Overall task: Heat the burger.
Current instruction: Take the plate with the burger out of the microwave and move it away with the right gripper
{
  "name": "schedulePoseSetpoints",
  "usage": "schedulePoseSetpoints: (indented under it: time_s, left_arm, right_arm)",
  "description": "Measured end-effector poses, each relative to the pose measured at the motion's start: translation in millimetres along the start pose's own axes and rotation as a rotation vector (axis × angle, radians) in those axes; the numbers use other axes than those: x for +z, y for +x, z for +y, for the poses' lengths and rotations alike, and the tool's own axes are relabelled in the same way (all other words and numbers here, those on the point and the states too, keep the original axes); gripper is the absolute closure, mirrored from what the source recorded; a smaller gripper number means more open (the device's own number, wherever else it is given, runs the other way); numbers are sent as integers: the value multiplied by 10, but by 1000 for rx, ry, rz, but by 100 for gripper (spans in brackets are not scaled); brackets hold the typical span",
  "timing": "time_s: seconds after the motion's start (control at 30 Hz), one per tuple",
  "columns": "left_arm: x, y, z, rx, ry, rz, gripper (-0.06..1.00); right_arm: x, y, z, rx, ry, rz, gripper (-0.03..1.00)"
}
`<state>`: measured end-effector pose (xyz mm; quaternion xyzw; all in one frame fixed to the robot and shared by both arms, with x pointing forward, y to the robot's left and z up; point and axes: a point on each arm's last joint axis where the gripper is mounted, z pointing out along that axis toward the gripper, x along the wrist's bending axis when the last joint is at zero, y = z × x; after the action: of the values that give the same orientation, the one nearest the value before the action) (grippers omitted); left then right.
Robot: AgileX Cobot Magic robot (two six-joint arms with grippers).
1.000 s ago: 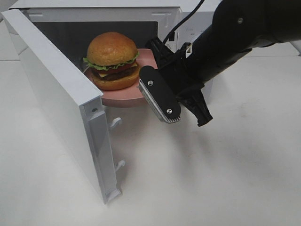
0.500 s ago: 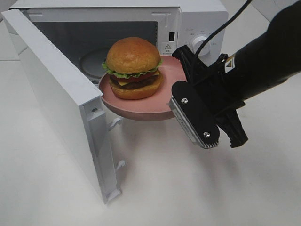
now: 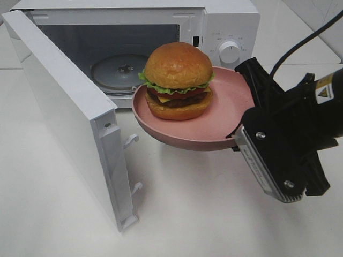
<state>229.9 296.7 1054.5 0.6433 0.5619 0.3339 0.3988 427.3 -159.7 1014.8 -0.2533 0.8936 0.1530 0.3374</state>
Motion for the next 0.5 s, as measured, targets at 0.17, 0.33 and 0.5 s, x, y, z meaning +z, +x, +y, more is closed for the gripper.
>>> schedulePoseSetpoints:
  time_s: [0.17, 0.33, 0.5]
  left_arm:
    - [0, 0, 0, 0, 0, 0, -4]
    - [0, 0, 0, 0, 0, 0, -4]
    - [0, 0, 0, 0, 0, 0, -4]
  right_arm:
    - [-166, 82, -4, 15, 7, -25, 85]
    - [-424, 261, -7, 30, 8, -54, 85]
    - [-588, 368, -37, 37, 44, -57, 85]
